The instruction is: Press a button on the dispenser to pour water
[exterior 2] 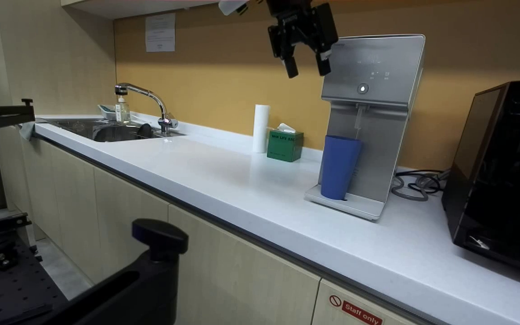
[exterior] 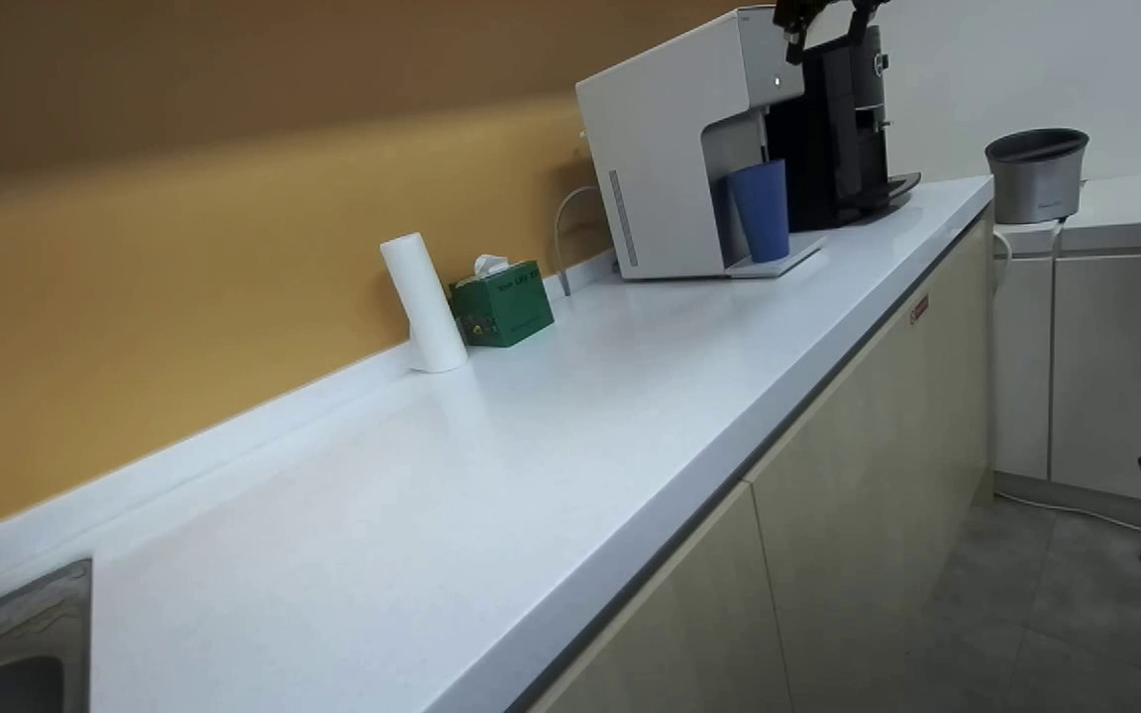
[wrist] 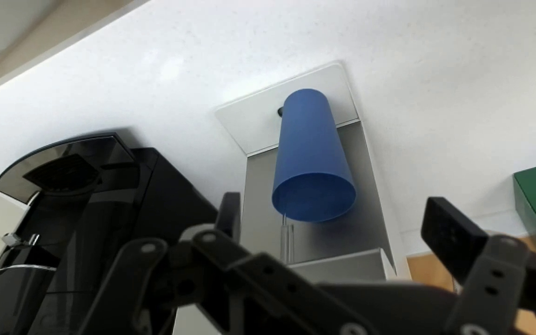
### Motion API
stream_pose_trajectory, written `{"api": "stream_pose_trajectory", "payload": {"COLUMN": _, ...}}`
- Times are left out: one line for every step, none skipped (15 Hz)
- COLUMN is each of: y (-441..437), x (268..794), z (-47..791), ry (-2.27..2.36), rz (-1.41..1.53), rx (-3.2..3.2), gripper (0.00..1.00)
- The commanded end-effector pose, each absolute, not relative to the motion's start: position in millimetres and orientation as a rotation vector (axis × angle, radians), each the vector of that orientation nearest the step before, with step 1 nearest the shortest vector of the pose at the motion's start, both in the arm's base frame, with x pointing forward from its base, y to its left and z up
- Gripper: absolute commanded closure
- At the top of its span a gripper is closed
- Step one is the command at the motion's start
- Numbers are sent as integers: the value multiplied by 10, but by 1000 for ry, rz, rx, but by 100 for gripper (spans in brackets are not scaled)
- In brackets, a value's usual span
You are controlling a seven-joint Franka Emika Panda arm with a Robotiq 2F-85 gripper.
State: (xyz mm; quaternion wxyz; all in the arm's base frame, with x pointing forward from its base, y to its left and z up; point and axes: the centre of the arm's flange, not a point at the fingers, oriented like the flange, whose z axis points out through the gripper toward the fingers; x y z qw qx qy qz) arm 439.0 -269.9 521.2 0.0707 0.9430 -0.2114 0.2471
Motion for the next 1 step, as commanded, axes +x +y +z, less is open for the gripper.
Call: {"api": "stream_pose_trajectory", "payload": {"y": -2657, "x": 4415, "z": 5229, "ry": -685, "rz": 722, "rx": 2841, "gripper": 0}}
